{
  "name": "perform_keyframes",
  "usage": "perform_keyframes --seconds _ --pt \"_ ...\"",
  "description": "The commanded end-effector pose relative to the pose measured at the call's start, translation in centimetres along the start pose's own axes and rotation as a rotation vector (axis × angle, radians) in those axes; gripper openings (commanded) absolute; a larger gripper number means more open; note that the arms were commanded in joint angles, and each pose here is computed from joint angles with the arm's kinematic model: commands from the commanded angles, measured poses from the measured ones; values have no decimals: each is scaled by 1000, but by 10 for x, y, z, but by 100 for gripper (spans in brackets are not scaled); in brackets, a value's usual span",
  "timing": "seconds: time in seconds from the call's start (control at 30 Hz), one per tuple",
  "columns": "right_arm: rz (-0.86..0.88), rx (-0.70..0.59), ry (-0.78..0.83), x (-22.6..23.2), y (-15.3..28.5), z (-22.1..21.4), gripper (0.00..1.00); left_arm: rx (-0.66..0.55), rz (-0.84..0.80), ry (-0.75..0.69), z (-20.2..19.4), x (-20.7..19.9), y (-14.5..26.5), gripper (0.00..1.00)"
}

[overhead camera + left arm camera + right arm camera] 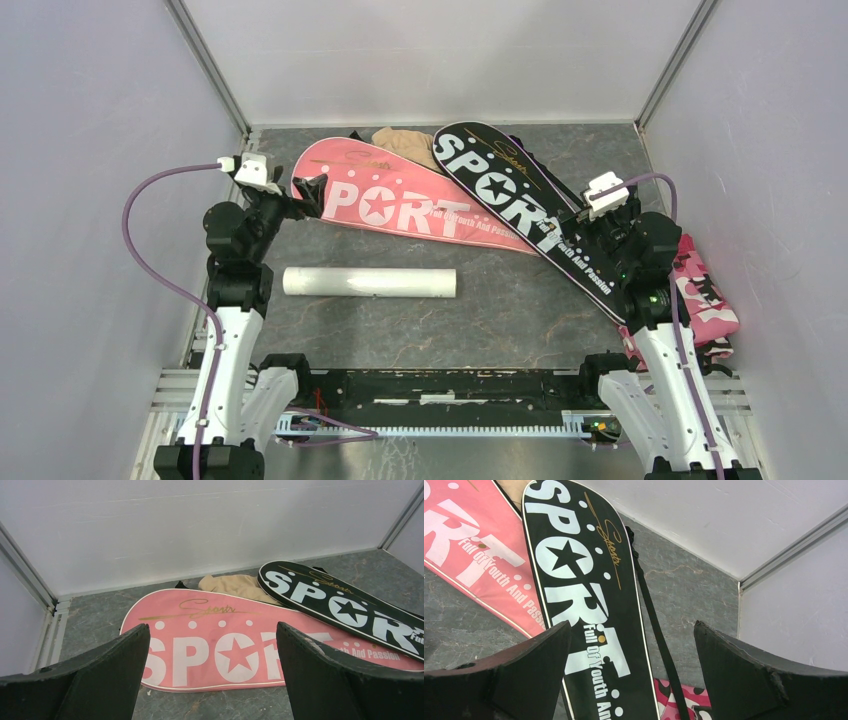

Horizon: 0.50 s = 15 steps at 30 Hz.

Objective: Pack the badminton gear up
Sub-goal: Reset both arms

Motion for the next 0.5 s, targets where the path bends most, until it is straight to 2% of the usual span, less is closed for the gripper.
perform_keyframes --seconds 0.0,0.47 --pt "-28 -56 23 -12 3 18 98 -24 -19 -28 7 -2 1 100" --pt "-34 -50 24 -12 3 17 98 -21 -23 -31 6 -2 0 100"
Point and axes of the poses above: each gripper's point midway between its finger pads, its own y axis back along the fingers, its own x axis along the line the jaws close on, z = x × y, the point moved 6 cm from there along y, back along the fingers, and after that the axes turned 13 degrees about y, right-handed, at the moved point
